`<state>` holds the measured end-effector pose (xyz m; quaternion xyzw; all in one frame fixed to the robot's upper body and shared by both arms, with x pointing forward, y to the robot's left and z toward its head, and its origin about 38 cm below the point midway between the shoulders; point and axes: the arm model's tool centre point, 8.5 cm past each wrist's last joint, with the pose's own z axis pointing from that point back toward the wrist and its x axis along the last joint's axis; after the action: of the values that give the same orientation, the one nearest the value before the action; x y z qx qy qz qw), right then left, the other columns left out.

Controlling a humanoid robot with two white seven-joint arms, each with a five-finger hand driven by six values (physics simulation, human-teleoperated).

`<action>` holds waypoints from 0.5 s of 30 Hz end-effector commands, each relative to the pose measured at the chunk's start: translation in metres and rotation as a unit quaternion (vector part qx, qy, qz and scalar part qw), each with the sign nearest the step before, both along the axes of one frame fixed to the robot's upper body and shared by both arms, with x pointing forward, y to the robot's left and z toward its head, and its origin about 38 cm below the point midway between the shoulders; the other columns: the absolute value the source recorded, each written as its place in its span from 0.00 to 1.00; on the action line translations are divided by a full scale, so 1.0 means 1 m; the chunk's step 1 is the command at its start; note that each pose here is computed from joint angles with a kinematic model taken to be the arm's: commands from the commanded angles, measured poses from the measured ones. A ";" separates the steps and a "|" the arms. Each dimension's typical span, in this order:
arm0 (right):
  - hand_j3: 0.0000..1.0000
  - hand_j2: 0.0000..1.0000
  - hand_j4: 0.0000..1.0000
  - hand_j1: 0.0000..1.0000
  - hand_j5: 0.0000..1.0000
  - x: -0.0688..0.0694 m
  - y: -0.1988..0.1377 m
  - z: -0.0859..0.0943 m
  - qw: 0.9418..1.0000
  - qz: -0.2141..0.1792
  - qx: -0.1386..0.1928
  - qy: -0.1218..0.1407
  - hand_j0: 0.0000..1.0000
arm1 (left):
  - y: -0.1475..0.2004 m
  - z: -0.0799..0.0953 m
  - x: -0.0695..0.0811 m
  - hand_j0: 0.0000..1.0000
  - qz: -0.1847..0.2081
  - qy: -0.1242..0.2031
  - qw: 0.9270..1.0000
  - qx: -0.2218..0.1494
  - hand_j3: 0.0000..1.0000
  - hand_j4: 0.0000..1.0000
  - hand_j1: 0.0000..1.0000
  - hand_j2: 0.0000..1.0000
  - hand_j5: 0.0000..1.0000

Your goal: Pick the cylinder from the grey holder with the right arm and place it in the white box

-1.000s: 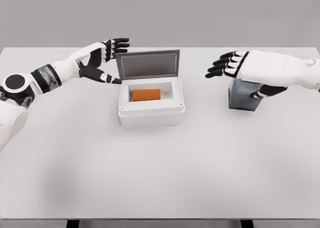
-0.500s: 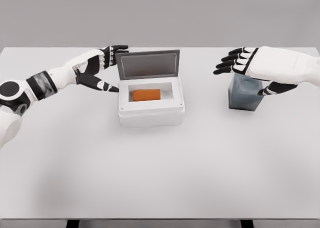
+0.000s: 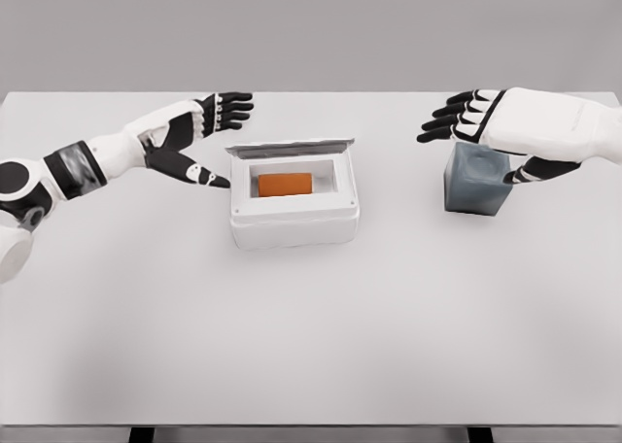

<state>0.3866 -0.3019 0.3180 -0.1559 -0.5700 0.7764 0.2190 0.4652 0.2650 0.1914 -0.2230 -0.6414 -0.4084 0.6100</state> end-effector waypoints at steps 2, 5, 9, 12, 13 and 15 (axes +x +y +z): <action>1.00 1.00 1.00 1.00 1.00 0.000 0.000 0.001 1.000 -0.002 0.004 0.001 1.00 | 0.020 0.018 -0.009 1.00 0.000 -0.013 1.000 0.014 1.00 1.00 1.00 1.00 1.00; 1.00 1.00 1.00 1.00 1.00 0.001 0.000 0.002 1.000 -0.002 0.004 0.000 1.00 | 0.047 0.034 -0.025 1.00 0.000 -0.033 0.999 0.017 1.00 1.00 1.00 1.00 1.00; 1.00 1.00 1.00 1.00 1.00 0.001 0.003 0.000 1.000 0.000 0.009 0.003 1.00 | 0.066 0.053 -0.046 1.00 -0.016 -0.081 0.996 0.025 1.00 1.00 1.00 1.00 1.00; 1.00 1.00 1.00 1.00 1.00 0.001 0.003 0.000 1.000 0.001 0.009 0.001 1.00 | 0.083 0.068 -0.064 1.00 -0.037 -0.154 0.987 0.035 1.00 1.00 1.00 1.00 1.00; 1.00 1.00 1.00 1.00 1.00 0.001 0.003 0.001 1.000 0.001 0.009 0.001 1.00 | 0.088 0.069 -0.069 1.00 -0.044 -0.175 0.983 0.037 1.00 1.00 1.00 1.00 1.00; 1.00 1.00 1.00 1.00 1.00 0.001 0.002 0.003 1.000 0.000 0.007 -0.002 1.00 | 0.093 0.055 -0.078 1.00 -0.050 -0.175 0.982 0.053 1.00 1.00 1.00 1.00 1.00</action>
<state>0.3876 -0.2995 0.3198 -0.1556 -0.5749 0.7732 0.2177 0.3931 0.3507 0.2347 -0.1630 -0.6910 -0.4858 0.5098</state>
